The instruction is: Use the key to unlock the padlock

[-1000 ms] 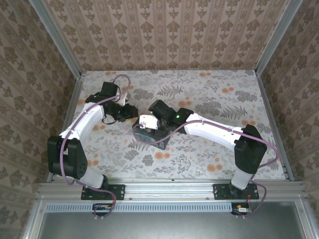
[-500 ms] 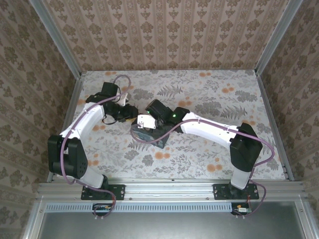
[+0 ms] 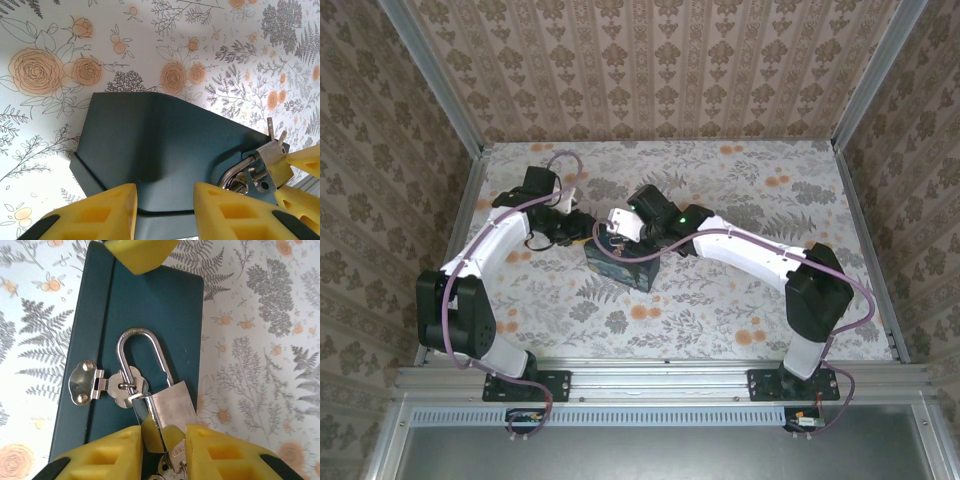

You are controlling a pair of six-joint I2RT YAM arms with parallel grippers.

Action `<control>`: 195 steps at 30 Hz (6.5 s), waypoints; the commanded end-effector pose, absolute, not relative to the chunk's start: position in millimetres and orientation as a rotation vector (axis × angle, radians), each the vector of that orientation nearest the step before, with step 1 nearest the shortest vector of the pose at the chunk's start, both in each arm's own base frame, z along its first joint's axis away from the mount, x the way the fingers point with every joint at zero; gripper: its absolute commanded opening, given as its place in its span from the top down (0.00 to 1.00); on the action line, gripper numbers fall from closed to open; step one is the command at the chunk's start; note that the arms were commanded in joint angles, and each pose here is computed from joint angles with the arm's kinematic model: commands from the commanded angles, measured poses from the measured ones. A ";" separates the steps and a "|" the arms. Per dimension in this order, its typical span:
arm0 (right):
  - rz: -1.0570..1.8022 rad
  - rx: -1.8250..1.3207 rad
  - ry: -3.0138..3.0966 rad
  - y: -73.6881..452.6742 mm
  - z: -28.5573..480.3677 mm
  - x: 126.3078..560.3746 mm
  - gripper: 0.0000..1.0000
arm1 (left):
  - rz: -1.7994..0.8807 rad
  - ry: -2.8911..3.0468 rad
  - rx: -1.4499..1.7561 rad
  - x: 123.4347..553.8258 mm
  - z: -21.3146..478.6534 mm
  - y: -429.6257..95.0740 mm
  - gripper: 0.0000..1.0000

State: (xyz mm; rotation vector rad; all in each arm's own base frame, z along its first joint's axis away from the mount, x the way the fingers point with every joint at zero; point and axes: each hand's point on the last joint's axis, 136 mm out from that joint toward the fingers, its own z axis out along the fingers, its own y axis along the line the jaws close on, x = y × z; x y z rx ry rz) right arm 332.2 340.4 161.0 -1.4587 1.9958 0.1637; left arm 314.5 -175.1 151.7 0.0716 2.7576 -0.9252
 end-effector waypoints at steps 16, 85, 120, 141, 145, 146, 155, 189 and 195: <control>0.536 -1.324 2.140 350.4 183.2 304.7 0.56 | -0.974 2.812 0.106 302.2 132.7 -183.8 0.65; 0.353 -1.586 2.046 344.4 168.8 348.2 0.75 | -1.004 2.840 0.138 309.5 115.2 -184.3 0.65; 0.265 -1.877 1.629 322.7 170.6 348.5 0.41 | -1.074 2.799 0.180 324.1 128.6 -194.5 0.65; 0.116 -2.023 1.769 304.9 124.3 379.4 0.43 | -1.104 2.809 0.220 326.6 119.5 -195.5 0.65; 0.095 -2.012 1.729 309.5 131.4 388.8 0.44 | -1.098 2.812 0.212 330.3 117.0 -194.1 0.65; 0.093 -2.021 1.726 309.4 132.2 390.4 0.44 | -1.100 2.810 0.210 331.3 116.9 -194.0 0.65; 0.202 -2.080 1.726 313.4 137.7 390.3 0.45 | -1.096 2.815 0.209 335.8 114.5 -194.2 0.66; 0.504 -1.887 2.065 307.5 160.8 383.2 0.70 | -1.108 2.803 0.196 342.1 116.7 -189.6 0.66; 0.723 -1.745 2.211 313.2 175.9 357.6 0.73 | -1.104 2.781 0.205 349.5 125.0 -191.9 0.65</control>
